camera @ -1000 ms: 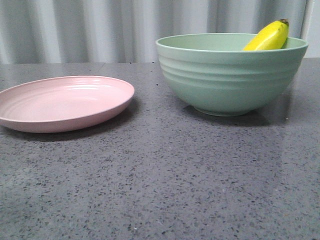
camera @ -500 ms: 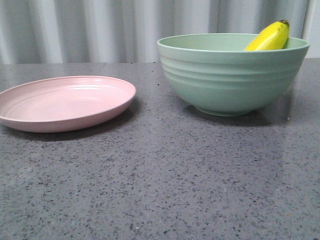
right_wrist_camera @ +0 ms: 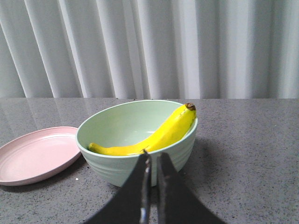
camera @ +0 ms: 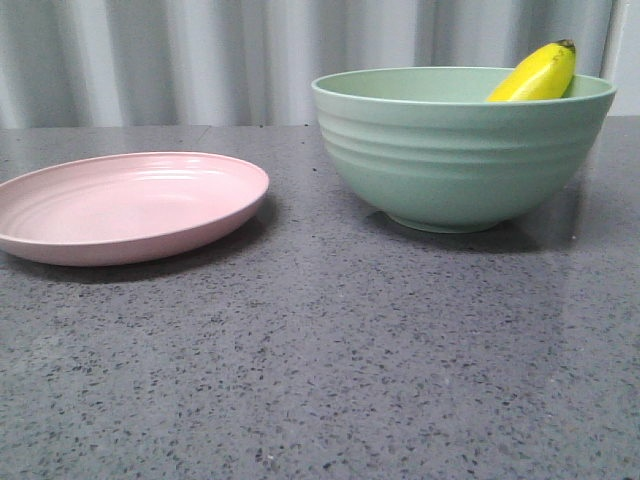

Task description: Transfer banana from pink plate to green bowl

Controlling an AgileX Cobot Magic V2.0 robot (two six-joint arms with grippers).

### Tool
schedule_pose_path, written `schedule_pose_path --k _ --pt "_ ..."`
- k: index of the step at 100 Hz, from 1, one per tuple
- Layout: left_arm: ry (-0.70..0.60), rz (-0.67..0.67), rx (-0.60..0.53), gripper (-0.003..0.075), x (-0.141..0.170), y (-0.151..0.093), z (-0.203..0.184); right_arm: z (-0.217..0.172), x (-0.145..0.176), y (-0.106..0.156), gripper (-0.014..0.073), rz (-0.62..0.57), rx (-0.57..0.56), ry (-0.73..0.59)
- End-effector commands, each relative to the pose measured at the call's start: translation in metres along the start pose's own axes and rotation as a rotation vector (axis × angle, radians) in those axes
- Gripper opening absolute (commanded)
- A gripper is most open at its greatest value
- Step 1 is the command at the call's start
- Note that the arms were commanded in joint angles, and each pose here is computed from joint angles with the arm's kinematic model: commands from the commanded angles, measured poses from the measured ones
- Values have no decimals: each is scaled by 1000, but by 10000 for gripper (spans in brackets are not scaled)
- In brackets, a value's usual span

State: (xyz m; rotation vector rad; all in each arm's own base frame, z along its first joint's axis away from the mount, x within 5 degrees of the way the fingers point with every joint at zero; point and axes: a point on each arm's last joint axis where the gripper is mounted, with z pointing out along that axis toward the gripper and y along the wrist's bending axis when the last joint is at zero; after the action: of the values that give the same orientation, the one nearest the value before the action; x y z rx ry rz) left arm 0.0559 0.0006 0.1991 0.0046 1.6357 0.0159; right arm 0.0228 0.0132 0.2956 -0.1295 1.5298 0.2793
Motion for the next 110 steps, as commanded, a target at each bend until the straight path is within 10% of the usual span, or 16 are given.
schedule_pose_path --k 1,110 --pt "36 -29 -4 -19 11 0 -1 -1 -14 -1 -76 -18 21 -92" --pt "113 -29 -5 -19 18 0 -2 7 0 -6 -76 -37 74 -96"
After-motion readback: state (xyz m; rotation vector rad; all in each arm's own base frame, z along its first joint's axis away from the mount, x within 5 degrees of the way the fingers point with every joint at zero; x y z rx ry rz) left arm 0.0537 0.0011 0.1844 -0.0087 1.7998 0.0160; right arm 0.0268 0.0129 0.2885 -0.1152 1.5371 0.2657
